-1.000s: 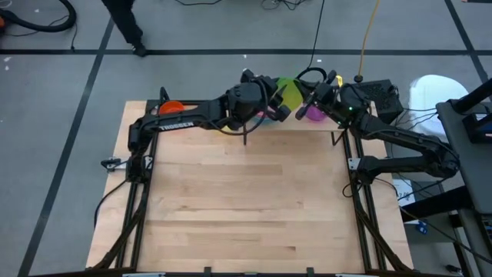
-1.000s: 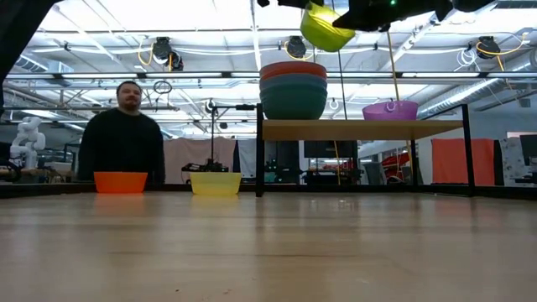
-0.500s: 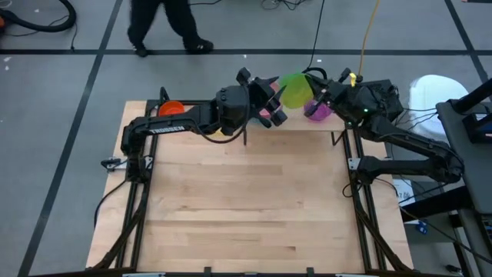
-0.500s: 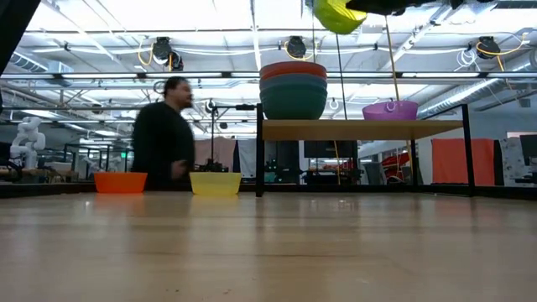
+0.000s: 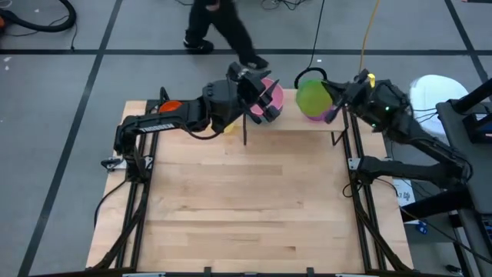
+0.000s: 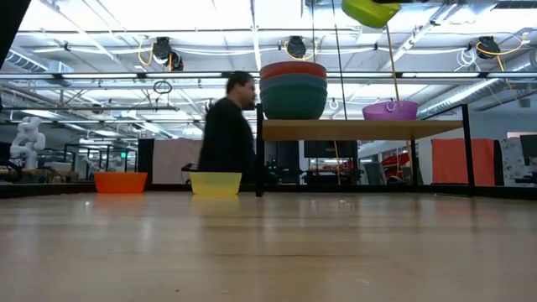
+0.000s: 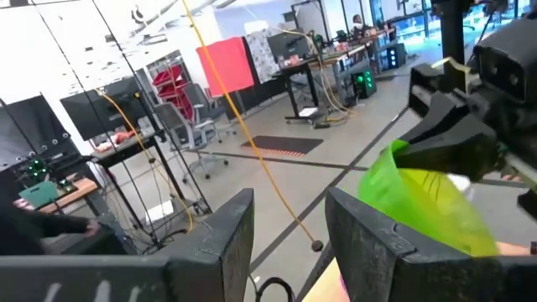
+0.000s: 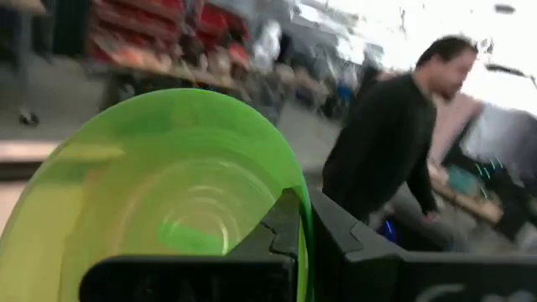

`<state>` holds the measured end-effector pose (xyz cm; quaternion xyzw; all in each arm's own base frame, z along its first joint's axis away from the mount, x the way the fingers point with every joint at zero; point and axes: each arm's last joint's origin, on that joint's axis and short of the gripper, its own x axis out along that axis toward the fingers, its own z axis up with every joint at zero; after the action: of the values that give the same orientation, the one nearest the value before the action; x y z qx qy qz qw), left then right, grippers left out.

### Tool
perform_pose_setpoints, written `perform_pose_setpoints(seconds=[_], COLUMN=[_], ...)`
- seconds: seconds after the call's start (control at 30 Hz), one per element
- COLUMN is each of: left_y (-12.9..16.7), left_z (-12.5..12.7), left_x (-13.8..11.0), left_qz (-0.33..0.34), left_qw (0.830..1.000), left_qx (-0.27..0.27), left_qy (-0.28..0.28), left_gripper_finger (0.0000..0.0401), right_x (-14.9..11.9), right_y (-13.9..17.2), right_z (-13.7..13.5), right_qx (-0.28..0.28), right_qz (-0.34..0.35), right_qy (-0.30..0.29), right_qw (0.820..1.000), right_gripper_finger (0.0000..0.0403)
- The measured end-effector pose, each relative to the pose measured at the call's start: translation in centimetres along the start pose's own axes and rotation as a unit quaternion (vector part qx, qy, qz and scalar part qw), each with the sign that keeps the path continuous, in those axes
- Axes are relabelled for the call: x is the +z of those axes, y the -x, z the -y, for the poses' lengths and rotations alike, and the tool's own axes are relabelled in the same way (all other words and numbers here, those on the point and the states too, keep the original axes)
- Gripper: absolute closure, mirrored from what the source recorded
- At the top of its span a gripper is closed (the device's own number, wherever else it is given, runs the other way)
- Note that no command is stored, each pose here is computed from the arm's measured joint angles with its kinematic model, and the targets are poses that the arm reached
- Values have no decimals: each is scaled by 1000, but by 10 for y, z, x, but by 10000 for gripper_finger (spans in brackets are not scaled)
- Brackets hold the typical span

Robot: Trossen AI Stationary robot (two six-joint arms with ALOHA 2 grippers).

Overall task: Place and stack bowls onto a shelf
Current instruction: Stack the green bowl on top of the purple bowl on the shelf

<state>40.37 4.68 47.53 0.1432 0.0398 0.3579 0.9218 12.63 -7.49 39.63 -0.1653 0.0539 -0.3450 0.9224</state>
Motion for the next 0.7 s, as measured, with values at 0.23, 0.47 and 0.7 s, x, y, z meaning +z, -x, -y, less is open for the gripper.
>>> perform_pose_setpoints(seconds=[0.23,0.47,0.7], left_y=[0,0,-1], left_z=[0,1,1], left_x=[-1,-2,-2], left_qz=[-5,-9,-9], left_qw=[1000,1000,1000], left_qx=[-1,-2,-2], left_qy=[-4,-7,-7], left_gripper_finger=[247,247,247], right_x=[23,16,1], right_y=[16,7,-19], right_z=[21,26,30], right_qx=[-68,-58,-27], right_qz=[-155,-238,-283], right_qy=[-28,-39,-61], right_qw=[985,969,957], right_gripper_finger=[403,403,403])
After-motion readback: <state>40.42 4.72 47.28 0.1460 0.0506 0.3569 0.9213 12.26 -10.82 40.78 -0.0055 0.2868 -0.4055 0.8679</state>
